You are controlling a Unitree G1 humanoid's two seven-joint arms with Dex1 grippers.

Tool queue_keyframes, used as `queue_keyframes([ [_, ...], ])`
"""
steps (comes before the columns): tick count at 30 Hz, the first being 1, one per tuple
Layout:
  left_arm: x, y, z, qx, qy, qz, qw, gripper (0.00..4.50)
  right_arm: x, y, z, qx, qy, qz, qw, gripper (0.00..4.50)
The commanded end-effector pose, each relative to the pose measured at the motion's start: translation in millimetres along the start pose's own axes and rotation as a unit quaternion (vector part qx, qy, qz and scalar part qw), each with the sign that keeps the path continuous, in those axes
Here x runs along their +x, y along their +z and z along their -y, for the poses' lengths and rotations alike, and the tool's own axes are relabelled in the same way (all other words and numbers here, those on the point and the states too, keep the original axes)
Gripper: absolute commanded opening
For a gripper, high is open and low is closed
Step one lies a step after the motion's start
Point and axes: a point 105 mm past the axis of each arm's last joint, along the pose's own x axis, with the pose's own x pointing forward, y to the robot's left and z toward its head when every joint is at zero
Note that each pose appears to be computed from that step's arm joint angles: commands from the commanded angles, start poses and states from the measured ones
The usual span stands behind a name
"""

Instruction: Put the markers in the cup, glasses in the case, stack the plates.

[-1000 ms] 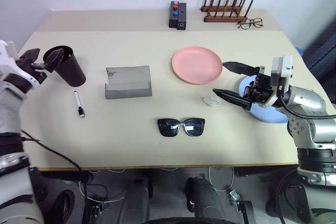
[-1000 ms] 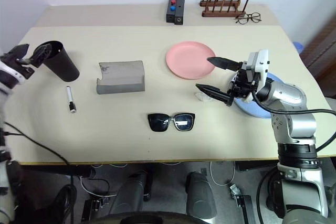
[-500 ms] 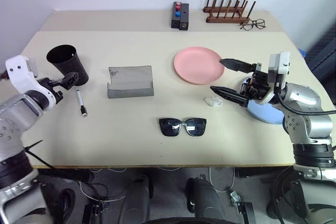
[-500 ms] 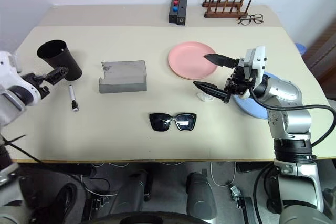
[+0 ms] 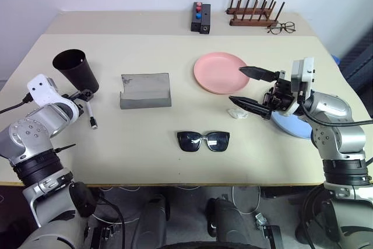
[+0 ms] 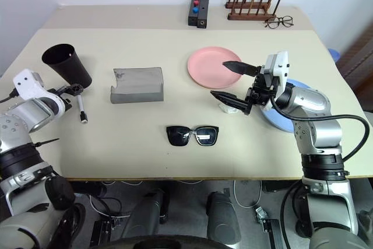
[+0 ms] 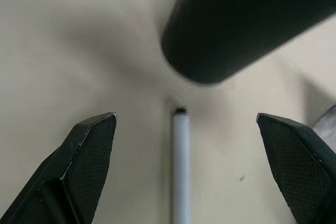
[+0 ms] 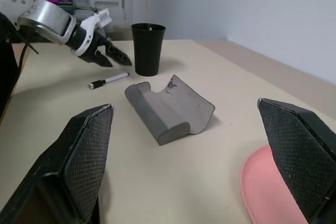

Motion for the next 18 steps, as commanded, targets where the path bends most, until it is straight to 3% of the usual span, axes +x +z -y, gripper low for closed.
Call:
queue_keyframes([
  [1, -5, 0, 6, 0.012, -0.011, -0.019, 1.000, 4.43, -3, 13, -2, -0.022, -0.005, 0.012, 1.000, 4.50],
  [12, 6, 12, 19, 0.031, -0.016, -0.033, 0.999, 4.43, -2, 12, -2, -0.015, -0.009, 0.010, 1.000, 4.50],
  [17, 12, 6, 20, 0.040, -0.023, -0.065, 0.997, 4.43, -2, 12, -2, -0.015, -0.009, 0.009, 1.000, 4.50],
  [18, 13, 4, 18, 0.048, -0.021, -0.072, 0.996, 3.92, -2, 12, -2, -0.016, -0.010, 0.009, 1.000, 4.50],
])
